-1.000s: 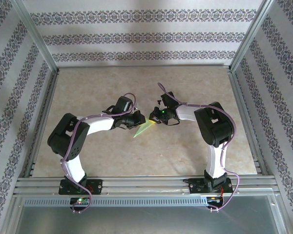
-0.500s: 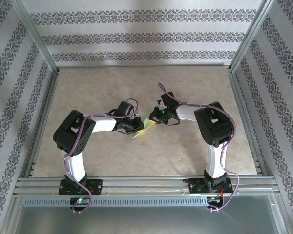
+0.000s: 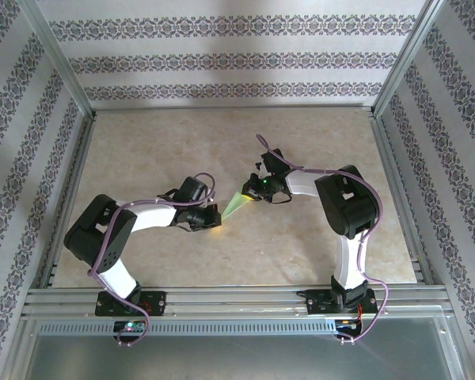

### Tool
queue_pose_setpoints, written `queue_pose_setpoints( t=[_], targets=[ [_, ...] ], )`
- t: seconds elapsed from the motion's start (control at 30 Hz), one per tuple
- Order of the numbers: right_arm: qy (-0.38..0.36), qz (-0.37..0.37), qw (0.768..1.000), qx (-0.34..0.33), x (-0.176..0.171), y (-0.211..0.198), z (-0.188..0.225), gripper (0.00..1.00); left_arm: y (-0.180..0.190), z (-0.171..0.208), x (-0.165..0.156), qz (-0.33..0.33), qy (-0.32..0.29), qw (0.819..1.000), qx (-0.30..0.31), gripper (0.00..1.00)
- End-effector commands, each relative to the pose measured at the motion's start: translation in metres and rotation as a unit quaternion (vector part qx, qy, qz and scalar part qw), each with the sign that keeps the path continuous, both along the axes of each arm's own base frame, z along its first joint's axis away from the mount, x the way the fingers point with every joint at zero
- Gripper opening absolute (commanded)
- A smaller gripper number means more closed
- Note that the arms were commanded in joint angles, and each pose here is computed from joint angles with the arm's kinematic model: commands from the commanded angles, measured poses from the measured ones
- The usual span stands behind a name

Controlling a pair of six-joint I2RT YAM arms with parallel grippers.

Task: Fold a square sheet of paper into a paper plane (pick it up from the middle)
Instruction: Fifth fold the wing at the center of the table.

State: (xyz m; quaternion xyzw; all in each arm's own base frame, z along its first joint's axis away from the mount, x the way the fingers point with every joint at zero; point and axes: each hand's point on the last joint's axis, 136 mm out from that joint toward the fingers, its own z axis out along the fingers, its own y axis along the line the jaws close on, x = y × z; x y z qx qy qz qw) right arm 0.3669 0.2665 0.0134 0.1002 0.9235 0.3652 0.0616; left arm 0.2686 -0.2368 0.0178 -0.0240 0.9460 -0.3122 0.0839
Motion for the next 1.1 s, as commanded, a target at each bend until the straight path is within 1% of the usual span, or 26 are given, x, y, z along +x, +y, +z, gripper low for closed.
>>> queue_pose_setpoints(
  t=[0.0, 0.07, 0.17, 0.23, 0.3, 0.37, 0.43, 0.5, 0.57, 0.63, 0.73, 0.83, 0.9, 1.0, 1.07],
  targets=[
    [0.07, -0.017, 0.993, -0.097, -0.027, -0.039, -0.056, 0.04, 0.02, -0.003, -0.021, -0.01, 0.025, 0.998, 0.05, 0.05],
    [0.051, -0.007, 0.995, -0.083, -0.021, -0.033, -0.042, 0.06, 0.013, 0.021, -0.006, -0.006, -0.01, 0.999, 0.034, 0.08],
    [0.006, 0.01, 0.999, -0.05, -0.007, -0.019, -0.004, 0.11, 0.013, 0.053, 0.018, 0.013, -0.063, 0.998, 0.029, 0.09],
    [-0.032, 0.017, 0.999, -0.031, 0.003, -0.012, 0.029, 0.17, 0.019, 0.073, 0.033, 0.032, -0.097, 0.994, 0.032, 0.15],
    [-0.059, 0.02, 0.998, -0.021, 0.007, -0.008, 0.056, 0.22, 0.03, 0.084, 0.044, 0.057, -0.118, 0.99, 0.042, 0.21],
    [-0.08, 0.018, 0.996, -0.021, 0.008, -0.009, 0.075, 0.26, 0.044, 0.091, 0.053, 0.081, -0.132, 0.987, 0.05, 0.29],
    [-0.087, 0.014, 0.996, -0.035, 0.004, -0.013, 0.084, 0.29, 0.054, 0.093, 0.059, 0.1, -0.134, 0.985, 0.05, 0.4],
    [-0.086, 0.009, 0.994, -0.069, -0.001, -0.022, 0.085, 0.32, 0.056, 0.094, 0.064, 0.1, -0.135, 0.985, 0.04, 0.47],
    [-0.084, -0.001, 0.991, -0.105, -0.007, -0.031, 0.084, 0.36, 0.047, 0.096, 0.067, 0.082, -0.137, 0.987, 0.013, 0.51],
    [-0.084, -0.012, 0.987, -0.134, -0.012, -0.037, 0.083, 0.44, 0.032, 0.097, 0.069, 0.056, -0.136, 0.989, -0.023, 0.53],
    [-0.079, -0.021, 0.982, -0.169, -0.016, -0.038, 0.079, 0.52, 0.013, 0.094, 0.073, 0.027, -0.132, 0.989, -0.065, 0.53],
    [-0.071, -0.028, 0.98, -0.186, -0.015, -0.036, 0.072, 0.57, 0.001, 0.085, 0.078, 0.013, -0.121, 0.989, -0.087, 0.52],
    [-0.066, -0.03, 0.979, -0.193, -0.013, -0.033, 0.067, 0.58, -0.008, 0.079, 0.082, 0.005, -0.113, 0.989, -0.097, 0.5],
    [-0.05, -0.035, 0.976, -0.207, -0.009, -0.029, 0.06, 0.58, -0.019, 0.066, 0.083, -0.002, -0.098, 0.989, -0.109, 0.43],
    [-0.037, -0.041, 0.974, -0.219, -0.008, -0.026, 0.055, 0.58, -0.026, 0.059, 0.081, -0.007, -0.093, 0.989, -0.116, 0.4]
  ],
)
